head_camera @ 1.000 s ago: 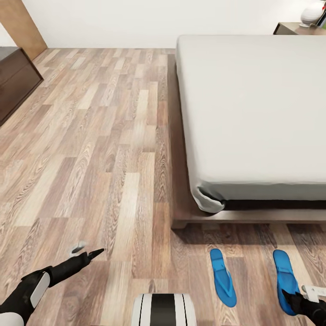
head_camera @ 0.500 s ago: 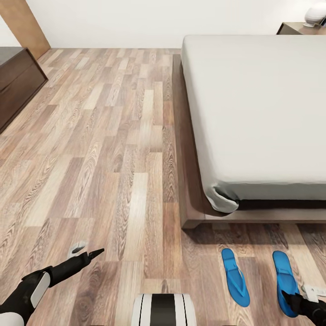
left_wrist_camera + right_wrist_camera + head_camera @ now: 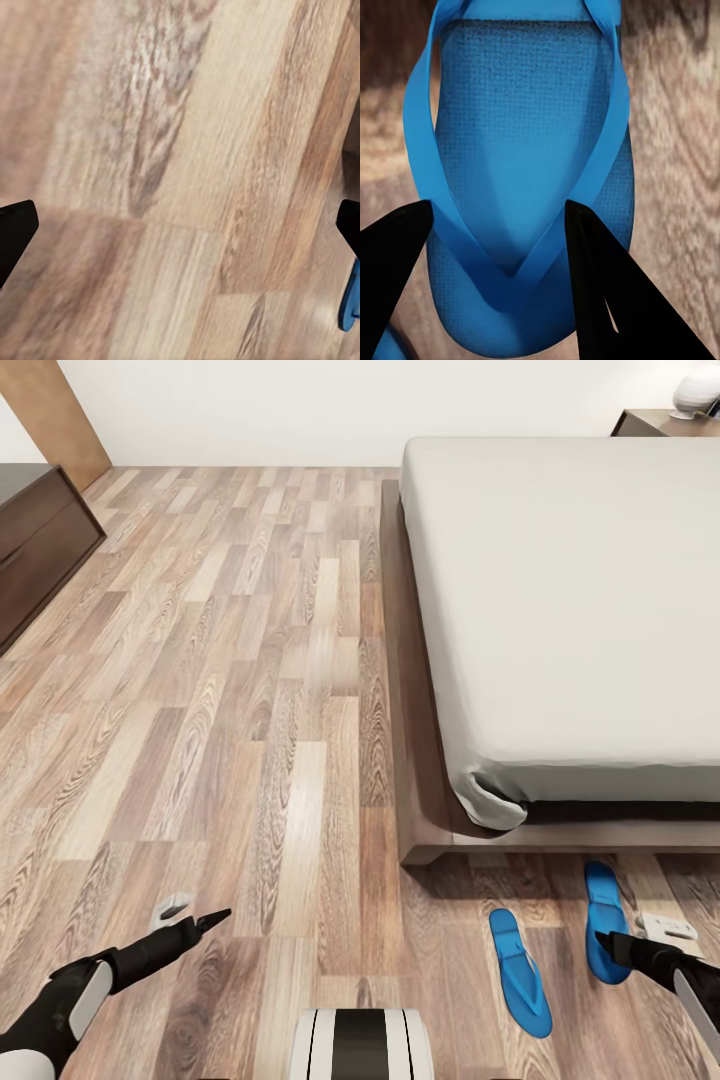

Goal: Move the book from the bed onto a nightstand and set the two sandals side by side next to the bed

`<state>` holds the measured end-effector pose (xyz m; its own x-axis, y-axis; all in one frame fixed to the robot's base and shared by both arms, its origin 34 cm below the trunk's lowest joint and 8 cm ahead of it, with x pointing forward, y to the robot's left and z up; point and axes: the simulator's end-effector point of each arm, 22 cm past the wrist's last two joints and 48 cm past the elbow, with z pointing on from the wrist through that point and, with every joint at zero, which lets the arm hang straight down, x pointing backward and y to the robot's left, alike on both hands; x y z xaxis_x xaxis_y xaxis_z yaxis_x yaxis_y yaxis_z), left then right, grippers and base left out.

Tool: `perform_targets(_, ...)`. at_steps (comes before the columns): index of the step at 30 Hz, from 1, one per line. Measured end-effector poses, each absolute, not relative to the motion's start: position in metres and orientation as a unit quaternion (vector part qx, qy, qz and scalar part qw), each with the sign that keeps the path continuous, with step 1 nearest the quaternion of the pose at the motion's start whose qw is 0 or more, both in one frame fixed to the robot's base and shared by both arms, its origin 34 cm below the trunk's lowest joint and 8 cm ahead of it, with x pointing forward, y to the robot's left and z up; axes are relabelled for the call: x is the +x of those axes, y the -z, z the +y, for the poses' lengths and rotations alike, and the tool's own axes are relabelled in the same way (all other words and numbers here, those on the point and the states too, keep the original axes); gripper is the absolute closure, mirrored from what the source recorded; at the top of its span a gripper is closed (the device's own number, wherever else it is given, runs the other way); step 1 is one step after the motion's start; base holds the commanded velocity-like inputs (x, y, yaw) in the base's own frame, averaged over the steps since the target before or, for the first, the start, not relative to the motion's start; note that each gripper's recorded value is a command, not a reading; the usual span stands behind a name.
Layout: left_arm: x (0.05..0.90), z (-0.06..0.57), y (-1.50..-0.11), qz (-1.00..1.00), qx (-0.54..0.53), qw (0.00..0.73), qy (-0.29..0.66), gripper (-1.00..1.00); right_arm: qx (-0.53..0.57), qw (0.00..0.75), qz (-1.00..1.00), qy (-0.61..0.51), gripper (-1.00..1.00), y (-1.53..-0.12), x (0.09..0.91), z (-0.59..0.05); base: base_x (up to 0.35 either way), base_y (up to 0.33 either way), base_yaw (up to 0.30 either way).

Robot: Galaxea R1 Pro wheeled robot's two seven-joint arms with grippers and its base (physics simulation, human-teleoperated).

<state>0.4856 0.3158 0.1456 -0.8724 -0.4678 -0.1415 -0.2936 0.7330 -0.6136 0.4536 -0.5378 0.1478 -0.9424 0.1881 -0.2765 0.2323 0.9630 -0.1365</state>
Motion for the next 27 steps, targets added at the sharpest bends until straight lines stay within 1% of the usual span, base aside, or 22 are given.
perform_targets(6, 0.486, 0.314, -0.145, 0.919, -0.207, 0.145, 0.302, -1.00, 0.108, 0.129, 0.982, 0.083, 1.00, -0.147, 0.453, -0.538, 0.000, 0.000, 0.000)
perform_targets(8, 0.486, 0.314, -0.145, 0.919, -0.208, 0.145, 0.302, -1.00, 0.112, 0.112, 0.984, 0.081, 1.00, -0.145, 0.445, -0.536, 0.000, 0.000, 0.000)
perform_targets(11, 0.486, 0.314, -0.145, 0.919, -0.208, 0.145, 0.302, -1.00, 0.123, 0.056, 0.988, 0.078, 1.00, -0.141, 0.421, -0.532, 0.000, 0.000, 0.000)
perform_targets(14, 0.486, 0.314, -0.145, 0.919, -0.208, 0.145, 0.302, -1.00, 0.117, 0.030, 0.989, 0.084, 1.00, -0.139, 0.408, -0.533, 0.000, 0.000, 0.000)
perform_targets(21, 0.486, 0.314, -0.145, 0.919, -0.207, 0.145, 0.302, -1.00, 0.104, 0.016, 0.990, 0.092, 1.00, -0.138, 0.401, -0.534, 0.000, 0.000, 0.000)
perform_targets(25, 0.486, 0.314, -0.145, 0.919, -0.207, 0.145, 0.302, -1.00, 0.106, 0.015, 0.992, 0.066, 1.00, -0.124, 0.400, -0.499, 0.000, 0.000, 0.000)
perform_targets(27, 0.486, 0.314, -0.145, 0.919, -0.207, 0.145, 0.302, -1.00, 0.085, 0.010, 0.994, 0.064, 1.00, -0.120, 0.399, -0.489, 0.000, 0.000, 0.000)
